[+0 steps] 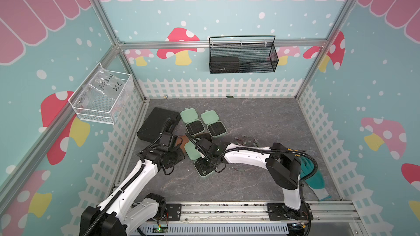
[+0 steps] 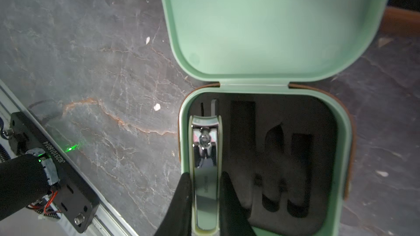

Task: Organize nail clipper sets
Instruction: Place the nail clipper in the storage box.

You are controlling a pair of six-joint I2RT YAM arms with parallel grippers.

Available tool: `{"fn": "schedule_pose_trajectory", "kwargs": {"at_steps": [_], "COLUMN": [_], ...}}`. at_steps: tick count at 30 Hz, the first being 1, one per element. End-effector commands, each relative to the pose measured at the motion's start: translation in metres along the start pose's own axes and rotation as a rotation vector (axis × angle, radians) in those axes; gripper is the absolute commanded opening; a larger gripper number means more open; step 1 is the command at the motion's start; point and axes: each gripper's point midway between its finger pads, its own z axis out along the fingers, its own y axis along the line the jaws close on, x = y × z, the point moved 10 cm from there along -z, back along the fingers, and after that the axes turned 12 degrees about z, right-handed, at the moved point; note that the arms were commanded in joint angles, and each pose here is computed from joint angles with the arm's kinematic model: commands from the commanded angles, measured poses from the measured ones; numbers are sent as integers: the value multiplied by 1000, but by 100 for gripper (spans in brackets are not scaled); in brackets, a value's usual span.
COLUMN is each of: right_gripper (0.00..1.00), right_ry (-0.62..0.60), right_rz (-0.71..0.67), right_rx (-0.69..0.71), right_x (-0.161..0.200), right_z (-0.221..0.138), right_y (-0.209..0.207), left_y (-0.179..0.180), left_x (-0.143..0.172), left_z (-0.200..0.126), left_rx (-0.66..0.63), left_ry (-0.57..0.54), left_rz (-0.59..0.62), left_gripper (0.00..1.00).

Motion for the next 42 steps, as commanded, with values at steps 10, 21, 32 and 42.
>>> {"fn": "schedule_pose_trajectory", "kwargs": {"at_steps": [10,21,32,42], "right_gripper": [1,1,1,1], "right_ry": [29,62,101,116], "right_rz": [-24,-29,-77,-103], "right_rx": [199,218,199,246], "right_x": [-5,0,6,4], "right_z": [13,20,24,34], "right_y": [-8,-13,-9,-11], "left_y": [-3,-3,-4,-4], "left_x": [-3,-1,-2,-2], "left_z": [6,9,10,11], "left_rx": [42,43,47,55], "left_ry": [4,15,14,18], "left_rz": [41,39,35,31], "left_gripper": [40,39,39,39]}}
